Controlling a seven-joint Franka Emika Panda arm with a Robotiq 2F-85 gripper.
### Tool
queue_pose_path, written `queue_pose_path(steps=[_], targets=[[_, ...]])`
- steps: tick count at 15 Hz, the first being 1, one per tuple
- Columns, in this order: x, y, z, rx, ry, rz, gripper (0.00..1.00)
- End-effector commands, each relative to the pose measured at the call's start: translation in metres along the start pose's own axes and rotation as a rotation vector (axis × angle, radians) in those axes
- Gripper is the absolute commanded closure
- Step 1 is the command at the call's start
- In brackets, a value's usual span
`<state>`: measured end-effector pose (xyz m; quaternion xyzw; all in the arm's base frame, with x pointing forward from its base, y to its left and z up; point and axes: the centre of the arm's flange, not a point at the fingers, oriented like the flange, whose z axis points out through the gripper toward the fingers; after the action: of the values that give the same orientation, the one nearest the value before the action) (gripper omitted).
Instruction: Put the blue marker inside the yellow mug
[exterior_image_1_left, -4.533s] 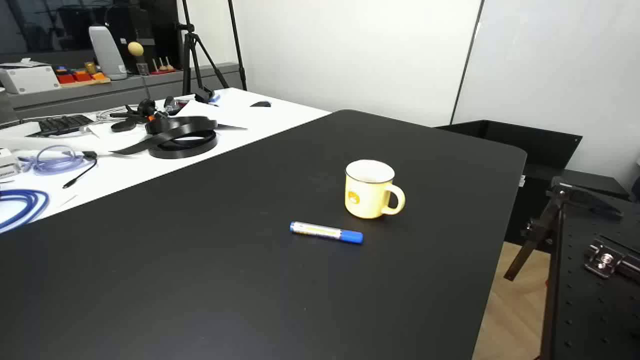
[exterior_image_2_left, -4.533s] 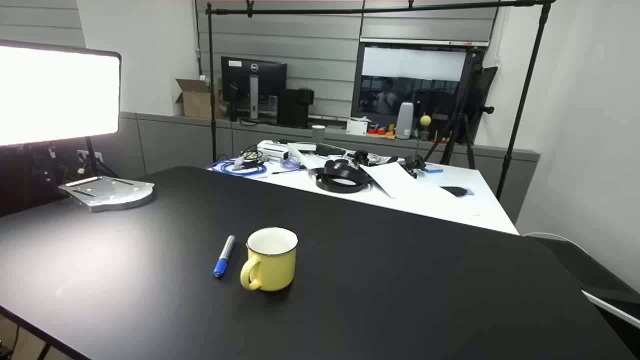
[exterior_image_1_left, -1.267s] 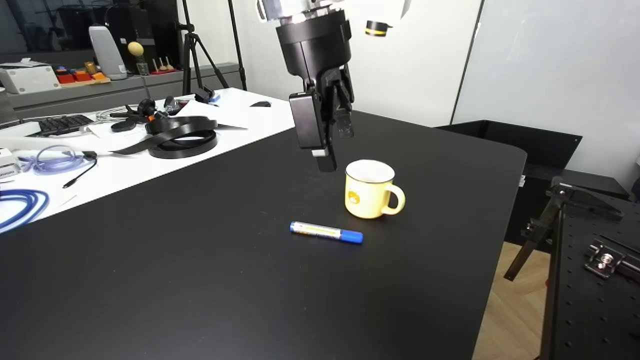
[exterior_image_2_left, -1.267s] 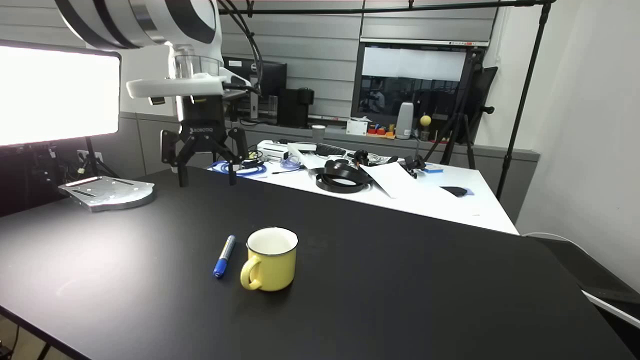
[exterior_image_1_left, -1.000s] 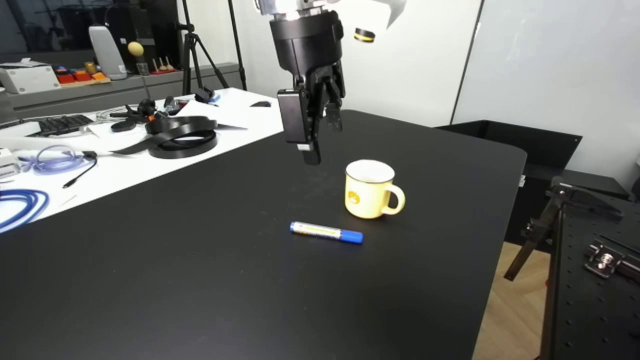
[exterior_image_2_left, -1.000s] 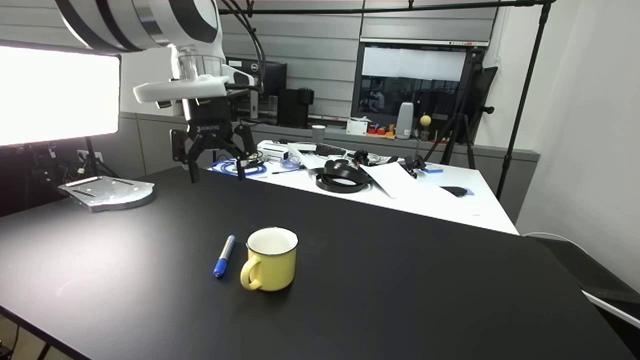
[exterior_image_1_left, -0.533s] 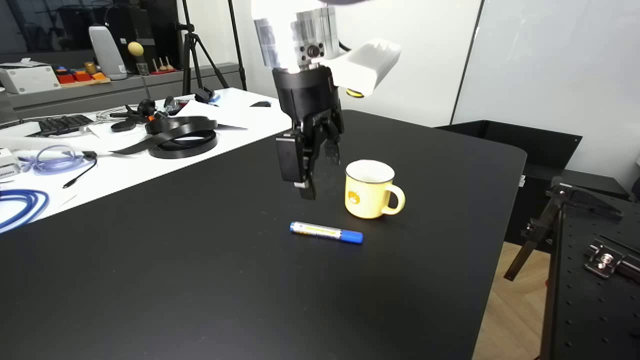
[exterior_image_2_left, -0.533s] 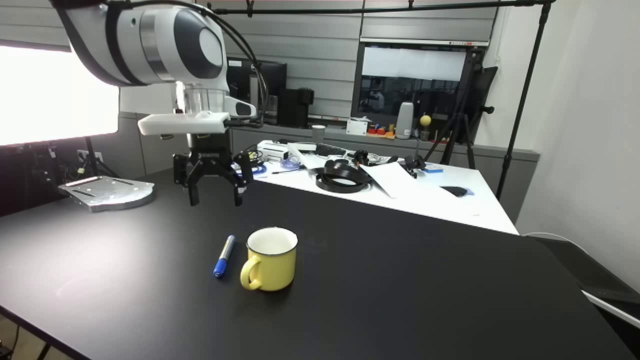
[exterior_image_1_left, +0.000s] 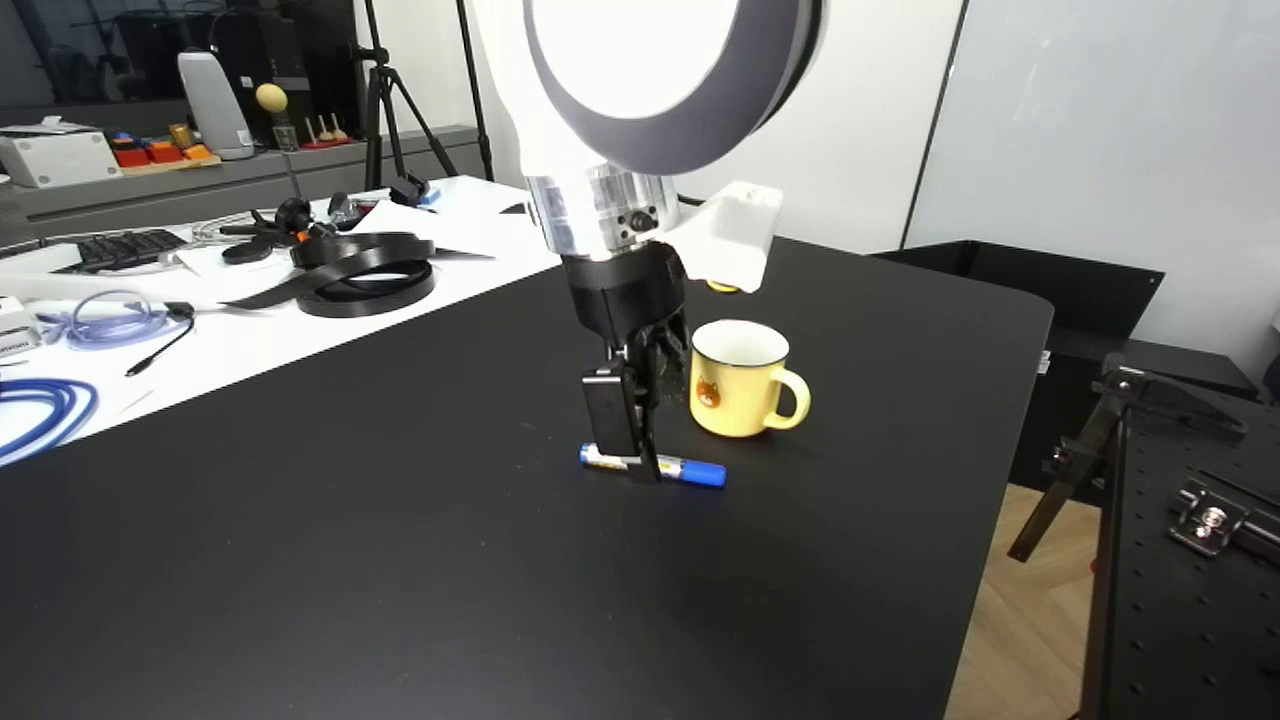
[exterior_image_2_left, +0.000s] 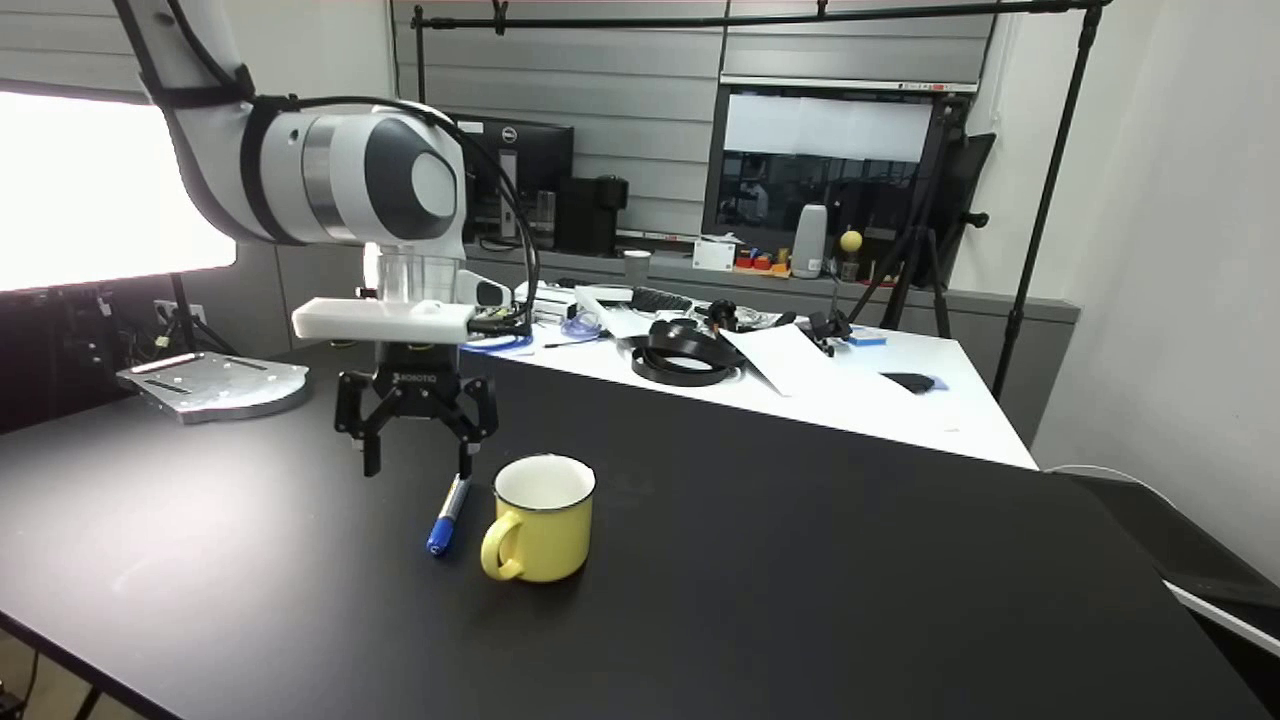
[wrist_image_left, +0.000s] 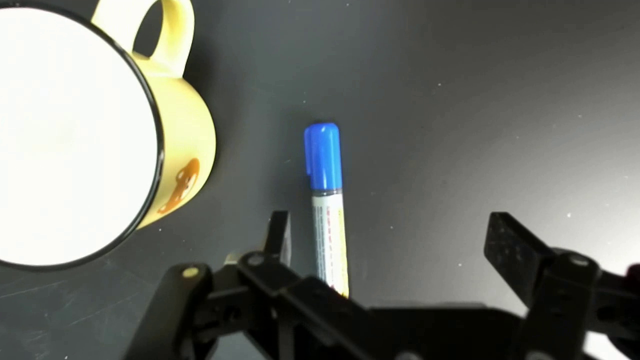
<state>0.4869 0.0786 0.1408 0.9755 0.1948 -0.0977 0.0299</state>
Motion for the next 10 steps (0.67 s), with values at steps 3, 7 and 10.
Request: queue_pose_path(steps=[3, 7, 10], targets=[[0.011, 0.018, 0.017, 0.002, -0.051, -0.047, 0.0], [0.013, 0.029, 0.028, 0.006, -0.078, -0.056, 0.0], [0.017, 0.036, 0.035, 0.004, -0.099, -0.059, 0.03]])
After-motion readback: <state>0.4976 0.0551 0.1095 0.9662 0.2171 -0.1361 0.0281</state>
